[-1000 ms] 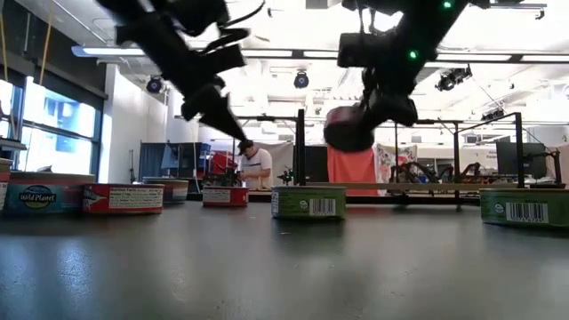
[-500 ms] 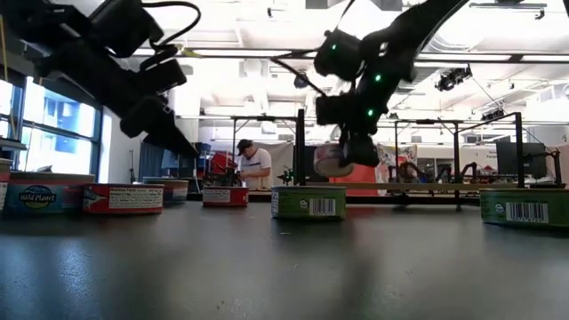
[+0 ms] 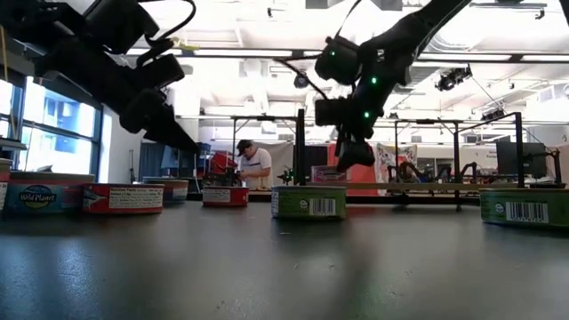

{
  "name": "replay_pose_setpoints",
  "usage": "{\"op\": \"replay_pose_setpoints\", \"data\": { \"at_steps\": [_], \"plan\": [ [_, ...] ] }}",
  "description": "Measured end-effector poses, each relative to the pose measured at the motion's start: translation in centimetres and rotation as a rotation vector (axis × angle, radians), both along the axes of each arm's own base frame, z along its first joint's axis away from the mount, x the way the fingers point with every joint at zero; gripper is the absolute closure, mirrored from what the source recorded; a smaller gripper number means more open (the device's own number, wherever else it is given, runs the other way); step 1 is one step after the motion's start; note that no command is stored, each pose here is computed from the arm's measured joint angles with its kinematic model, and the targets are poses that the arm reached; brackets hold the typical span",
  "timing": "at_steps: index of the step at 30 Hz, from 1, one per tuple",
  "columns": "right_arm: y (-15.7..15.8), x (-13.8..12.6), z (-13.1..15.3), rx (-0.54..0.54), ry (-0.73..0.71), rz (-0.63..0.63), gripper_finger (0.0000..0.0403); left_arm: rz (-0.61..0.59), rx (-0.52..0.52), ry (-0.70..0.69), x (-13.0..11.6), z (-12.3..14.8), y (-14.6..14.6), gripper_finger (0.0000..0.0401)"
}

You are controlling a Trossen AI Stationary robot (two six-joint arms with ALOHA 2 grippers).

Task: Stack canned seafood by type on shelf
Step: Put the red tuna can on the shelf

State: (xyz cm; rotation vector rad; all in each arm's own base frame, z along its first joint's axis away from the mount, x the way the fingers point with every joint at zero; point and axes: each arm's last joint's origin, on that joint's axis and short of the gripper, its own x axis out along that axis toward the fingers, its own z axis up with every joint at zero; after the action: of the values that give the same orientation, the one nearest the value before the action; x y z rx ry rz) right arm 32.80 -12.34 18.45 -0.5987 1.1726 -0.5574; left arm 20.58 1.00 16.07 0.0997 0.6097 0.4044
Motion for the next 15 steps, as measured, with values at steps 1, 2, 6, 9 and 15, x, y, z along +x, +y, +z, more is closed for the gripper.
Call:
{"op": "replay_pose_setpoints", "data": {
  "at_steps": [1, 2, 6, 9, 15],
  "plan": [
    [0.1, 0.0, 0.3, 0.027, -0.005, 0.005, 0.0155, -0.001, 0.001, -0.004, 0.0, 0.0, 0.0, 0.0382],
    [0.1, 0.0, 0.8, 0.058, -0.017, 0.006, 0.0154, -0.001, 0.001, -0.009, 0.0, 0.1, 0.0, 0.0382],
    [-0.8, 0.2, 2.5, 0.212, -0.128, -0.019, 0.0170, -0.001, 0.002, -0.015, 0.1, 0.1, 0.0, 0.0382],
    [-2.5, 0.1, 3.4, 0.305, -0.254, -0.083, 0.0209, -0.002, 0.002, -0.015, 0.1, 0.1, 0.0, 0.0382],
    [-6.7, -1.9, 3.4, 0.459, -0.437, -0.326, 0.0329, -0.003, 0.003, -0.022, 0.1, 0.2, 0.0, 0.0382]
  ]
}}
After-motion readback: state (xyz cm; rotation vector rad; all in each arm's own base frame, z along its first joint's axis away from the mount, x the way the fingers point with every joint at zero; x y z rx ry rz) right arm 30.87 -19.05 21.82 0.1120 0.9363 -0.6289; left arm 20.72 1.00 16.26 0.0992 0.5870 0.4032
